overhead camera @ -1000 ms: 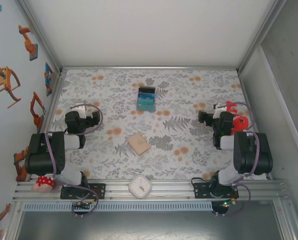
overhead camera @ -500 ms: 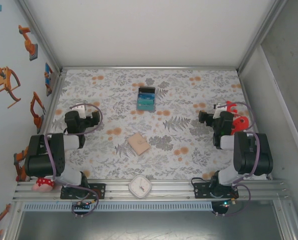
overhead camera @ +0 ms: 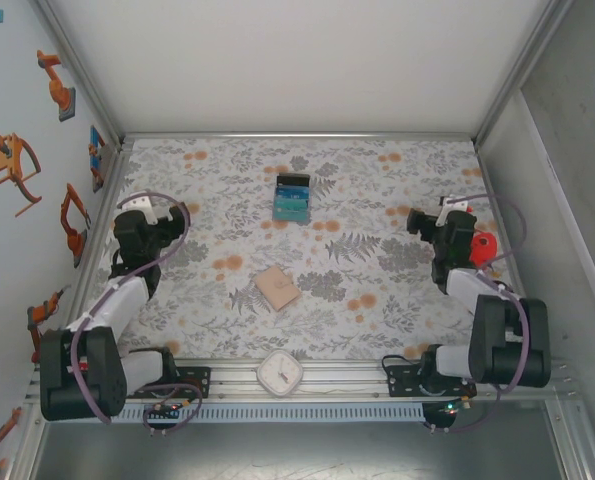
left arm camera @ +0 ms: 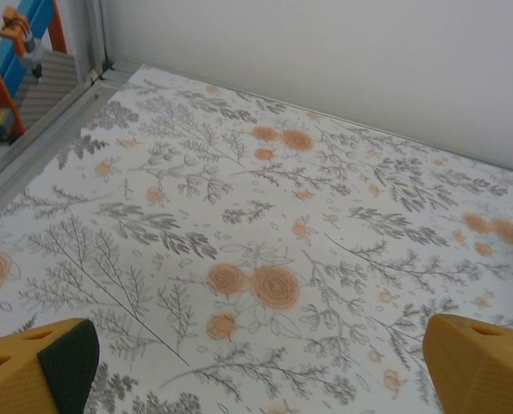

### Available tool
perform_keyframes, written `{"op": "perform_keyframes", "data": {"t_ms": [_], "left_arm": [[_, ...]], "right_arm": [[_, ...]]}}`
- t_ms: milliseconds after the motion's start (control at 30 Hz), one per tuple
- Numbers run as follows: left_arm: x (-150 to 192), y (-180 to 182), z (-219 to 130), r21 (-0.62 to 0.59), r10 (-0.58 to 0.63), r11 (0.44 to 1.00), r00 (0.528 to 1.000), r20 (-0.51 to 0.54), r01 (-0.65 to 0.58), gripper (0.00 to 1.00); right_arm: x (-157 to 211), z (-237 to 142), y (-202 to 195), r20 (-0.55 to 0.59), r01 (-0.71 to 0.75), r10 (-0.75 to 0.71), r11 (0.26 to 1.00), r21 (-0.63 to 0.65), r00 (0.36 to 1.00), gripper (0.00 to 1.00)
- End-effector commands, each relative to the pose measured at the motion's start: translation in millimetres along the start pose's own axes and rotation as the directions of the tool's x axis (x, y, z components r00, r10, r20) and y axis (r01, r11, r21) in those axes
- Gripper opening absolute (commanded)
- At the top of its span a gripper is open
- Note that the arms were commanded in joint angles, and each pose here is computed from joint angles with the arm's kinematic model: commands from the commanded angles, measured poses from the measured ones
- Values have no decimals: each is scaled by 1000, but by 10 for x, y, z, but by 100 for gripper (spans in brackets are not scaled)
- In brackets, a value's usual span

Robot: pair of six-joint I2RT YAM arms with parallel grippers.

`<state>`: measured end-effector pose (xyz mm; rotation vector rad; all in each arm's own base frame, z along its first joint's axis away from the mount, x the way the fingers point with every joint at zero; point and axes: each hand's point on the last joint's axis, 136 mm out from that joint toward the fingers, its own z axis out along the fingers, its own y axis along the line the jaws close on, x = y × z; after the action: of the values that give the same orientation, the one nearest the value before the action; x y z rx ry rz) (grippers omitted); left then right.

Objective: Take the credit cards out of the card holder

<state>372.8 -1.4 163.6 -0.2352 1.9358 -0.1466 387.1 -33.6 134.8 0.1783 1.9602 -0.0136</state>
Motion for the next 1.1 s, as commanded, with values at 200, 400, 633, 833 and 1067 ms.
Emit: {"op": "perform_keyframes", "data": {"t_ms": [200, 400, 633, 833, 1067], "left_arm": [[320, -339, -497, -88, -175, 983, 970, -168, 162, 97], [852, -636, -794, -83, -243, 970, 918, -315, 228, 97], [1375, -1102, -982, -36, -203, 977, 859, -470, 211, 97], [1704, -1486, -987, 35, -127, 983, 799, -588, 182, 100], [1940, -1825, -1013, 149, -27, 974, 738, -674, 172, 93]], "right_arm": [[-138, -194, -6, -95, -50, 56, 997, 59, 994, 100], [-16, -297, 78, -188, -41, 54, 997, 71, 981, 100], [134, -435, 99, -265, -52, 77, 993, 103, 961, 100], [200, -482, 133, -288, -60, 87, 993, 101, 954, 100], [250, -459, 162, -312, -58, 85, 994, 94, 946, 97]]}}
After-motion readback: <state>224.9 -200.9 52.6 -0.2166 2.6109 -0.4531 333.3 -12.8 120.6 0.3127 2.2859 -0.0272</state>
